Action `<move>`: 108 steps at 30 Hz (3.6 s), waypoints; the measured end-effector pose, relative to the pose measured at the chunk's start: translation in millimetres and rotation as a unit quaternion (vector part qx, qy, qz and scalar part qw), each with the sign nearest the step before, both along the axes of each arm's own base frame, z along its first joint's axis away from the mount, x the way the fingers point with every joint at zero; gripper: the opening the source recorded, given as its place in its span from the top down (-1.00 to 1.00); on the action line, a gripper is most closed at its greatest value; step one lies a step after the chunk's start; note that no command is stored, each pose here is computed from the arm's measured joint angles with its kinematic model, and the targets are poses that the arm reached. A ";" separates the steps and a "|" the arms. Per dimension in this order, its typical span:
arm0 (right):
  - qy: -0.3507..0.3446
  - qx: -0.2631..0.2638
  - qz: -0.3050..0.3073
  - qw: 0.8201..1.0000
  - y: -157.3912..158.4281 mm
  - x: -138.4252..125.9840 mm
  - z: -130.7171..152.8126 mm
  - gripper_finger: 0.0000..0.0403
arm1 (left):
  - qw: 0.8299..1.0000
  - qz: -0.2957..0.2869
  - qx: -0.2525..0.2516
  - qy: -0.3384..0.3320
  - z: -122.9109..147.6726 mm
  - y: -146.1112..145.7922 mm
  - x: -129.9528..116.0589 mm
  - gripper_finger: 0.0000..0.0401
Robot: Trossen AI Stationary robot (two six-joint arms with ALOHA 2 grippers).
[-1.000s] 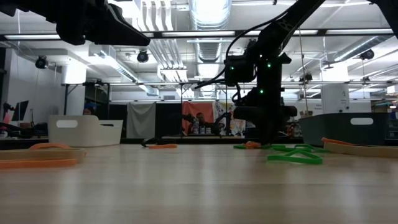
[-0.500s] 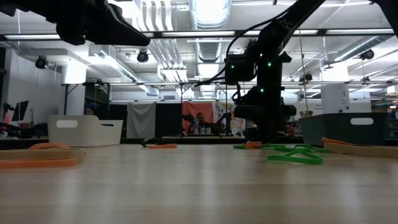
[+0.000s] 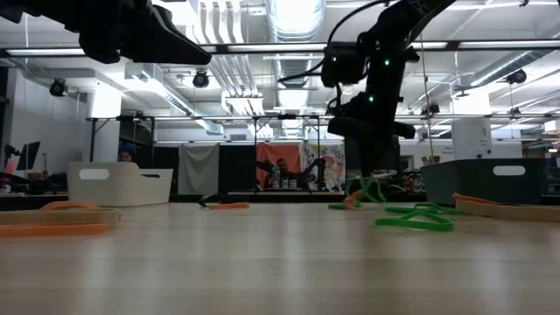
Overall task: Sort rubber bands into baskets
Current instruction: Put the green rubber band into the blue bin
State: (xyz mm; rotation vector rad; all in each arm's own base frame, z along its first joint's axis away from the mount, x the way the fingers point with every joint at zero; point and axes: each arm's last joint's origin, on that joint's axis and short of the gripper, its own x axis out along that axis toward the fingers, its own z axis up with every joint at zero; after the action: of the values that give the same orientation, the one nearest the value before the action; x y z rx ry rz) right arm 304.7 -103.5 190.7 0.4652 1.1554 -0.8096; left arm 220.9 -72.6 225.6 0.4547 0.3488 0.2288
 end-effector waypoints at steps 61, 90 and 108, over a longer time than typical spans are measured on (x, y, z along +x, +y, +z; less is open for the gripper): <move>-0.027 0.018 0.126 0.991 27.1 16.4 -46.4 0.19 | 1.000 0.001 -0.002 -0.002 0.2 0.0 0.0 0.61; -0.004 0.014 0.136 0.991 25.5 22.2 -62.0 0.71 | 1.000 0.001 -0.004 -0.002 0.3 -0.1 0.0 0.61; -0.014 -0.009 0.146 0.989 30.4 21.4 -10.7 0.96 | 1.000 0.002 -0.009 -0.004 0.2 -0.1 0.0 0.61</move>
State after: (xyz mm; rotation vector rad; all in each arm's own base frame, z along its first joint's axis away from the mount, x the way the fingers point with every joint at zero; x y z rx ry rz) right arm 326.0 -73.1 180.0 0.2826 1.1566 -0.5571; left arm 221.0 -72.7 225.8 0.4355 0.3441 0.2319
